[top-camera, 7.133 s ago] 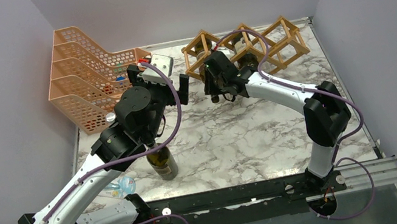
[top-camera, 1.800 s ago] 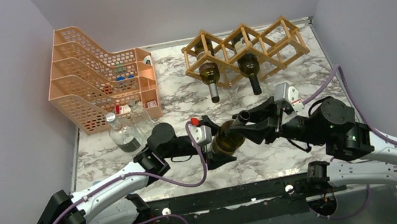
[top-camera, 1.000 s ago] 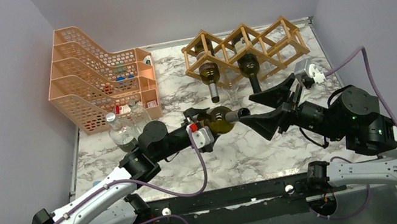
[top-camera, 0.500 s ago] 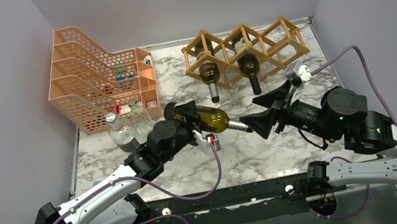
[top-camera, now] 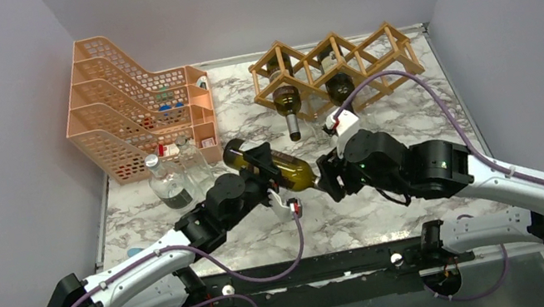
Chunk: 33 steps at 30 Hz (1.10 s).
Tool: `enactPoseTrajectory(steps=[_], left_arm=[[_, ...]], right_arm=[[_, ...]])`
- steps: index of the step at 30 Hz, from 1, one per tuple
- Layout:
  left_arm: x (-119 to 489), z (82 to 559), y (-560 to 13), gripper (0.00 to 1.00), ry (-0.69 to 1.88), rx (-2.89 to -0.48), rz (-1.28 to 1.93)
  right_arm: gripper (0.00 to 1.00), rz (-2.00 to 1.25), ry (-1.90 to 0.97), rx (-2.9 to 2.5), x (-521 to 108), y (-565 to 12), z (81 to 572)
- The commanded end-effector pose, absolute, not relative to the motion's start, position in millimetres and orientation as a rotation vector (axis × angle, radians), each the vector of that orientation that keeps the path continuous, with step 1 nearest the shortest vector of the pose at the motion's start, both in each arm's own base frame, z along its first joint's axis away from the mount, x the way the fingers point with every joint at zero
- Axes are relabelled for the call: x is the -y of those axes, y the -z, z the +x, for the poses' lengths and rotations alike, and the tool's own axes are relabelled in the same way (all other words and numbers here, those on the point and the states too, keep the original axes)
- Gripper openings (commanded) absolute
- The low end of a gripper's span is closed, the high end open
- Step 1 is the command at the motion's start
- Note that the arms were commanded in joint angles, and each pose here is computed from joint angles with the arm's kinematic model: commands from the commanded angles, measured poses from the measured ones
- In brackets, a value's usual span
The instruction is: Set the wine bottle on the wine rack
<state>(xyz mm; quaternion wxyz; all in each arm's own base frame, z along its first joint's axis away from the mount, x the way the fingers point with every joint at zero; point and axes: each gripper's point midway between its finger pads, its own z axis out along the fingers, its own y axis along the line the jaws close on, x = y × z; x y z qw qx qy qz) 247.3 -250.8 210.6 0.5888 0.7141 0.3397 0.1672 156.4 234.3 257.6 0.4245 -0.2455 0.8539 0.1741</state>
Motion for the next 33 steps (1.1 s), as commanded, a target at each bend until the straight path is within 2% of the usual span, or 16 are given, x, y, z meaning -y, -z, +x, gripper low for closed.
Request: enactPoseTrajectory(steps=[1, 5, 10, 17, 22, 29, 31, 33], left_arm=[[254.4, 248.2, -255.9, 0.0, -0.428, -0.711, 1.52], [256.0, 246.0, -256.0, 0.0, -0.422, -0.7, 1.523], [256.7, 243.4, -254.1, 0.0, -0.421, -0.689, 1.531], [256.7, 242.7, -255.5, 0.0, -0.426, -0.683, 1.528], [256.5, 242.2, -256.1, 0.0, -0.427, -0.68, 1.524], [256.4, 243.0, -255.8, 0.0, -0.428, -0.684, 1.524], [256.2, 243.2, -256.0, 0.0, -0.431, -0.685, 1.524], [256.1, 243.2, -255.2, 0.0, -0.431, -0.686, 1.525]], right_arm=[[0.67, -0.638, -0.422, -2.167, -232.8, -246.2, 158.1], [0.67, -0.714, -0.423, -2.209, -243.6, -226.2, 165.7], [0.6, -0.772, -0.481, -2.239, -257.7, -212.6, 178.2], [0.56, -0.878, -0.554, -2.257, -273.3, -194.8, 172.8], [0.56, -0.98, -0.631, -2.284, -278.6, -179.2, 156.9], [0.63, -1.062, -0.67, -2.283, -280.9, -170.2, 148.0], [0.6, -1.08, -0.68, -2.289, -283.1, -167.0, 146.6], [0.53, -1.086, -0.675, -2.298, -284.0, -163.6, 147.1]])
